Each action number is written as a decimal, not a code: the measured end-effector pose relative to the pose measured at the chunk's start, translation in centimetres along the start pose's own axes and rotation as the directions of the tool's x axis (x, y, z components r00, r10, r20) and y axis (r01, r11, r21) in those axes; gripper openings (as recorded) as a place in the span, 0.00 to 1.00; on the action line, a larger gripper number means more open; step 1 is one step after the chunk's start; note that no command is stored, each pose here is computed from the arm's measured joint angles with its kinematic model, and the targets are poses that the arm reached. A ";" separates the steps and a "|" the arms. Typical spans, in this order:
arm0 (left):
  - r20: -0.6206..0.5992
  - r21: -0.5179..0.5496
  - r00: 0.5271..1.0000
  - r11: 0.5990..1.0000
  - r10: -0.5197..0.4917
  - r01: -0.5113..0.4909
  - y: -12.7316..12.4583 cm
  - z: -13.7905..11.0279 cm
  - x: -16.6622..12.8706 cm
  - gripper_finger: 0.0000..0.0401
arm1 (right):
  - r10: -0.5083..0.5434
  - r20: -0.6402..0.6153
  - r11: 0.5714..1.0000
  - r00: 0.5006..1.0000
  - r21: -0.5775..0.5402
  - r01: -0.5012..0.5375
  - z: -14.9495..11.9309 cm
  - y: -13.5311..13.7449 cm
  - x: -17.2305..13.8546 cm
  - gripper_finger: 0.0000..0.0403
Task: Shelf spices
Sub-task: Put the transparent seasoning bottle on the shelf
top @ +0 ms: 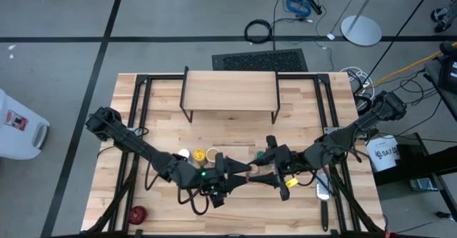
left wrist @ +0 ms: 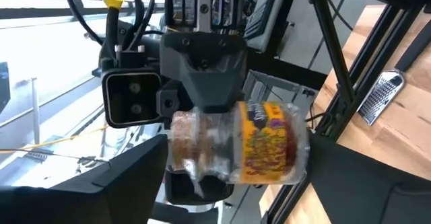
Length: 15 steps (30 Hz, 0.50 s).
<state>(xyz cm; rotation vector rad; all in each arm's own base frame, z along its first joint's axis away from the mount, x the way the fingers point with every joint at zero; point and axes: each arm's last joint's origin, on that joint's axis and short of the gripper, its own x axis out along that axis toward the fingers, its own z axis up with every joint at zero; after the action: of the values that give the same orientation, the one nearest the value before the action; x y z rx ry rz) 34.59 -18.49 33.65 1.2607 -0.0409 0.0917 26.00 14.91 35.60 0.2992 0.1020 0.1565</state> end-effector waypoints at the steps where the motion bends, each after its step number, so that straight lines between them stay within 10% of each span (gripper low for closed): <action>1: 0.000 -0.006 1.000 1.000 0.000 0.000 0.0 0.0 0.0 0.86 | -0.001 -0.003 1.000 1.000 -0.001 0.001 -0.1 0.0 0.1 0.44; 15: 0.018 -0.042 1.000 0.999 -0.008 0.008 0.0 -0.1 0.1 0.85 | 0.006 -0.003 1.000 1.000 0.005 -0.006 -0.3 -0.4 0.8 0.44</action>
<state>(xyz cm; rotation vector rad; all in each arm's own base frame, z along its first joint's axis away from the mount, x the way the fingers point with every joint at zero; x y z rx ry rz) 34.69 -18.41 33.61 1.2197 -0.0532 0.0721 26.77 14.76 35.18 0.3046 0.1045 0.1626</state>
